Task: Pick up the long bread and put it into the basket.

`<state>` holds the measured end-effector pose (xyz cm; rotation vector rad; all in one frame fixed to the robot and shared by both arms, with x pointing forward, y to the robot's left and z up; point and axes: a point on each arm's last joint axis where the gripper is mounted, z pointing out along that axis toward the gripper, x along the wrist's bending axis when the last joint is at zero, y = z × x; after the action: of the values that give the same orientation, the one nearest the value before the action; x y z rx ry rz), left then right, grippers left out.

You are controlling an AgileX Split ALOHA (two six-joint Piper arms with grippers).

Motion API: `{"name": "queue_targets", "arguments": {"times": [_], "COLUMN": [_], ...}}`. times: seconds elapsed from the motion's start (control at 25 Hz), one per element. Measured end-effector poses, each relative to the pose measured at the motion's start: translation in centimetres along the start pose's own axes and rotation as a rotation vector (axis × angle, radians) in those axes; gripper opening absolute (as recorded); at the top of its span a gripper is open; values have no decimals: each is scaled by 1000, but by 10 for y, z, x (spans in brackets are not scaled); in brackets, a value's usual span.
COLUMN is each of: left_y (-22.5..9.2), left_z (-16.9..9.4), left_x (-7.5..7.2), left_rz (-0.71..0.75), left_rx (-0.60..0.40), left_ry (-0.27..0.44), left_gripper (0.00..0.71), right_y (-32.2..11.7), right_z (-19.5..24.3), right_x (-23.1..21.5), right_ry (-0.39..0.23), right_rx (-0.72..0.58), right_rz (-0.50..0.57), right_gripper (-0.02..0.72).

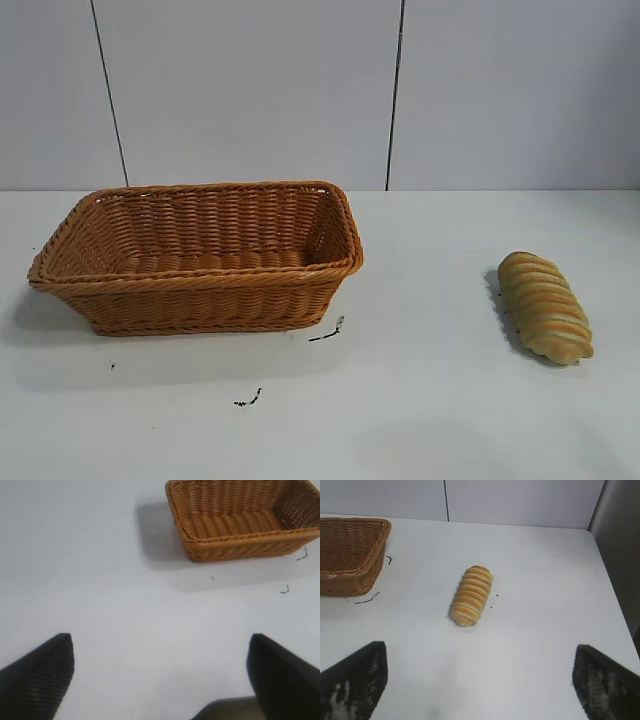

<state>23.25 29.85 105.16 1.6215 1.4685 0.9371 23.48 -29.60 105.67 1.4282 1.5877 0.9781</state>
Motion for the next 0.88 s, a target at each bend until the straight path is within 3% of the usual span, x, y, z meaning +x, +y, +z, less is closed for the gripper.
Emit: {"name": "queue_targets", "arguments": {"times": [0.52,0.88], "left_y": [0,0], "left_z": [0,0], "left_x": [0,0], "left_rz": [0,0], "left_rx": [0,0], "left_ry": [0,0], "left_gripper": [692,692], "right_y": [2,56], "right_z": [2,59], "right_x": [0,-6], "right_ry": [1,20], "right_rx": [20,351], "right_rz": [3,32], "right_gripper": [689,689]}}
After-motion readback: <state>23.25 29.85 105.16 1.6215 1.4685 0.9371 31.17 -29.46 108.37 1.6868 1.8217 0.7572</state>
